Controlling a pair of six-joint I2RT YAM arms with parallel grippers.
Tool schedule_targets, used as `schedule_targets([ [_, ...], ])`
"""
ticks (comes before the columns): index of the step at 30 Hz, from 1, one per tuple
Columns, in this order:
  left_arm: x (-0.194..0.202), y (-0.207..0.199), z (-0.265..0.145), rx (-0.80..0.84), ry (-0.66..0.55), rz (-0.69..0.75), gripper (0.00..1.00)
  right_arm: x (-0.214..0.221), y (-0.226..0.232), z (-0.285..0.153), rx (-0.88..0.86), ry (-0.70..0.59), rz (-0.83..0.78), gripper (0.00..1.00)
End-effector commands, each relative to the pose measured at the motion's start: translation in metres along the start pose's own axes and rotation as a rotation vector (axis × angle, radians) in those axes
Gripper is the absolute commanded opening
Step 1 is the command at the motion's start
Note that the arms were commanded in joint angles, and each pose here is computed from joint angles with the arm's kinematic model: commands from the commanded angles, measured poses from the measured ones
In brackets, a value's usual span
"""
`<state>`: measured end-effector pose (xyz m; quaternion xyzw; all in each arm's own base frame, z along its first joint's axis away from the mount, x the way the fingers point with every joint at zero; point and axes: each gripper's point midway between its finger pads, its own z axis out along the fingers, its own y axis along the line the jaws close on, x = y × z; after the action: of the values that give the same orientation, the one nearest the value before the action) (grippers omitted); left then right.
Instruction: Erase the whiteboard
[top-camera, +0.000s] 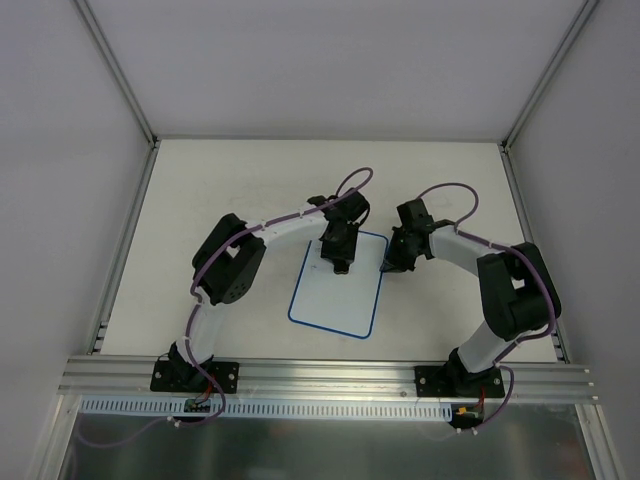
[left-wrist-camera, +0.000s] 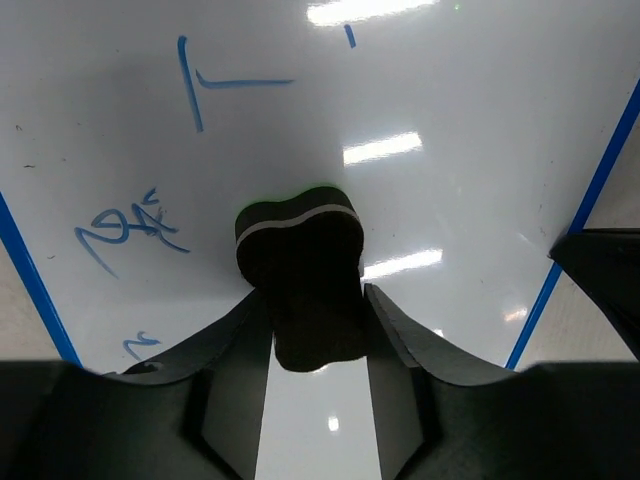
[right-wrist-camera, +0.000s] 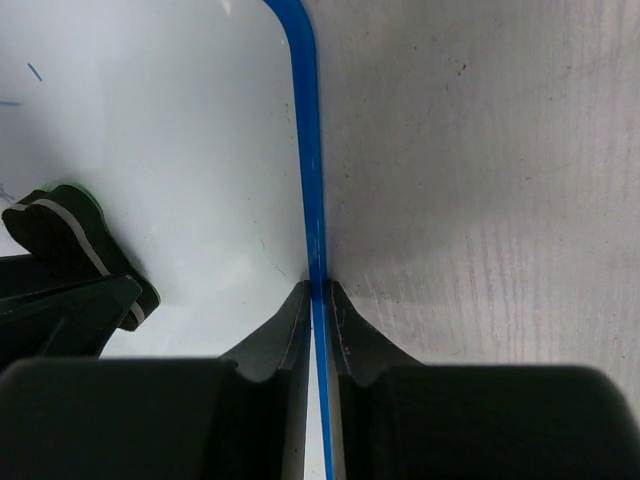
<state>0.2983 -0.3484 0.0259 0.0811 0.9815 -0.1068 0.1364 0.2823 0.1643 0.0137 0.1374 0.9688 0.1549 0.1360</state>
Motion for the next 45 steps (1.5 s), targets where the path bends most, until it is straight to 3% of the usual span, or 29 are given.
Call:
schedule_targets([
  [1, -0.002, 0.009, -0.003, -0.051, -0.020, 0.024, 0.37, 0.016, -0.030, 0.014, 0.124, 0.050, -0.007, 0.09],
  [2, 0.000, 0.012, -0.003, -0.060, -0.020, 0.027, 0.29, 0.016, -0.030, 0.014, 0.126, 0.050, -0.007, 0.08],
  [6, 0.011, 0.035, -0.003, -0.133, -0.012, 0.058, 0.11, 0.020, -0.036, 0.015, 0.145, 0.060, -0.006, 0.00],
  [10, 0.027, 0.061, -0.007, -0.186, 0.016, 0.079, 0.00, 0.023, -0.040, 0.016, 0.169, 0.073, -0.007, 0.00],
  [18, 0.068, 0.126, -0.012, -0.281, 0.113, 0.035, 0.00, 0.023, -0.040, 0.015, 0.181, 0.069, -0.009, 0.00],
  [25, 0.076, 0.173, -0.015, -0.330, 0.156, -0.065, 0.00, 0.023, -0.039, 0.015, 0.177, 0.067, -0.016, 0.00],
  [35, 0.030, 0.160, -0.032, -0.302, 0.032, -0.021, 0.00, 0.021, -0.036, 0.012, 0.161, 0.065, -0.040, 0.00],
  [39, -0.001, 0.137, -0.043, -0.226, -0.031, 0.029, 0.00, 0.020, -0.033, 0.012, 0.146, 0.071, -0.061, 0.00],
  [45, -0.020, 0.084, -0.029, -0.119, -0.031, 0.171, 0.00, 0.016, -0.026, 0.014, 0.132, 0.072, -0.069, 0.00],
])
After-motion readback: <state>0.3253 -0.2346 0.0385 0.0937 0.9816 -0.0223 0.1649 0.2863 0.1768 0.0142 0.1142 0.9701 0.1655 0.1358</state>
